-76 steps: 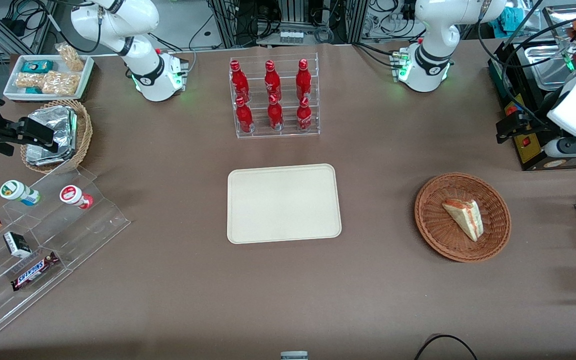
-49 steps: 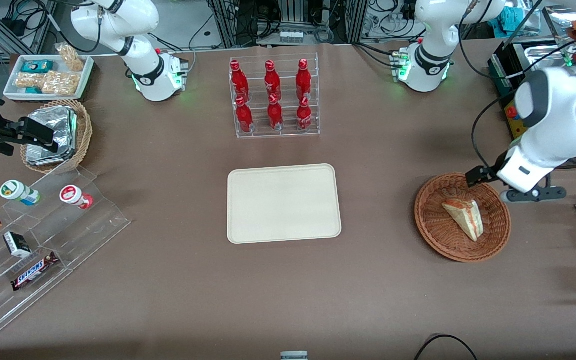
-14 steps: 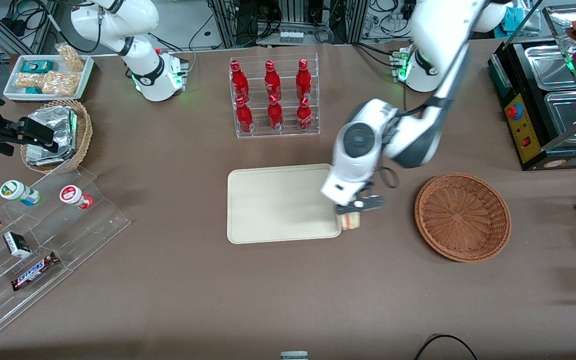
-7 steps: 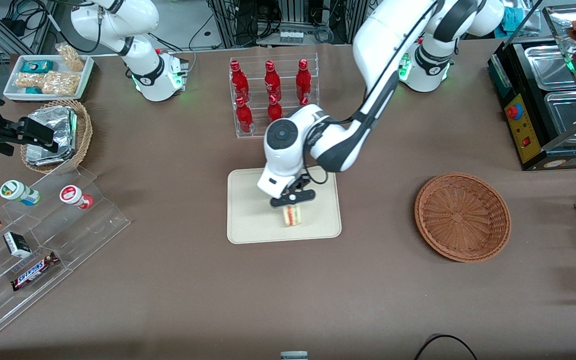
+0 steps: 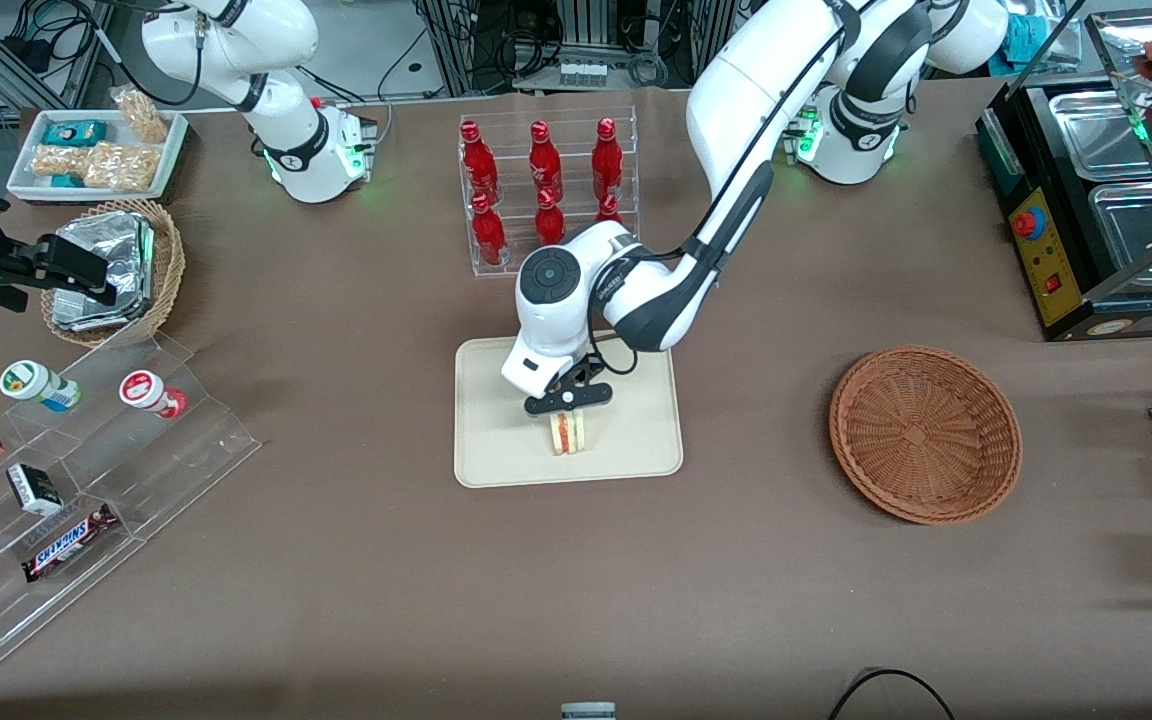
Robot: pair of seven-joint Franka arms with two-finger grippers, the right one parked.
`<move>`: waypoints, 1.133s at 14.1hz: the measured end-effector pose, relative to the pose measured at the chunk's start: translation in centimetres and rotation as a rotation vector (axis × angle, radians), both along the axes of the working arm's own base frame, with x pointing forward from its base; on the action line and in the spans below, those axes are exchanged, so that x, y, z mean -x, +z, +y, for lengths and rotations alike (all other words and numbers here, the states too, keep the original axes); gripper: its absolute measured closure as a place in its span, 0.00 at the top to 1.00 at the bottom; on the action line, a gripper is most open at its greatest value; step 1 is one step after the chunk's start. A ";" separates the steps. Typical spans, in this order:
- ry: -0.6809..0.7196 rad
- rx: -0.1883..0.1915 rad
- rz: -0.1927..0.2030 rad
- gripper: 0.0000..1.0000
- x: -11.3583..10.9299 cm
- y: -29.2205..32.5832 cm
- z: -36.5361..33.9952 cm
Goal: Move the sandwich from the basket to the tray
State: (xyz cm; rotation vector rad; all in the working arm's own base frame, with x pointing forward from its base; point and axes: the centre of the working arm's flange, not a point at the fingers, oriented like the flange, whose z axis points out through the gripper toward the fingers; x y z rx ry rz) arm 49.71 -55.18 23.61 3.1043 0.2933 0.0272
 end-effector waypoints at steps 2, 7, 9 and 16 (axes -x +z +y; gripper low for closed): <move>0.000 0.001 0.000 0.22 0.0 -0.2 0.0; 0.003 0.034 -0.034 0.70 -0.7 3.4 -0.6; 0.004 0.008 -0.023 0.90 -0.5 7.4 -0.1; 0.018 -0.186 0.011 1.00 -0.8 17.6 9.1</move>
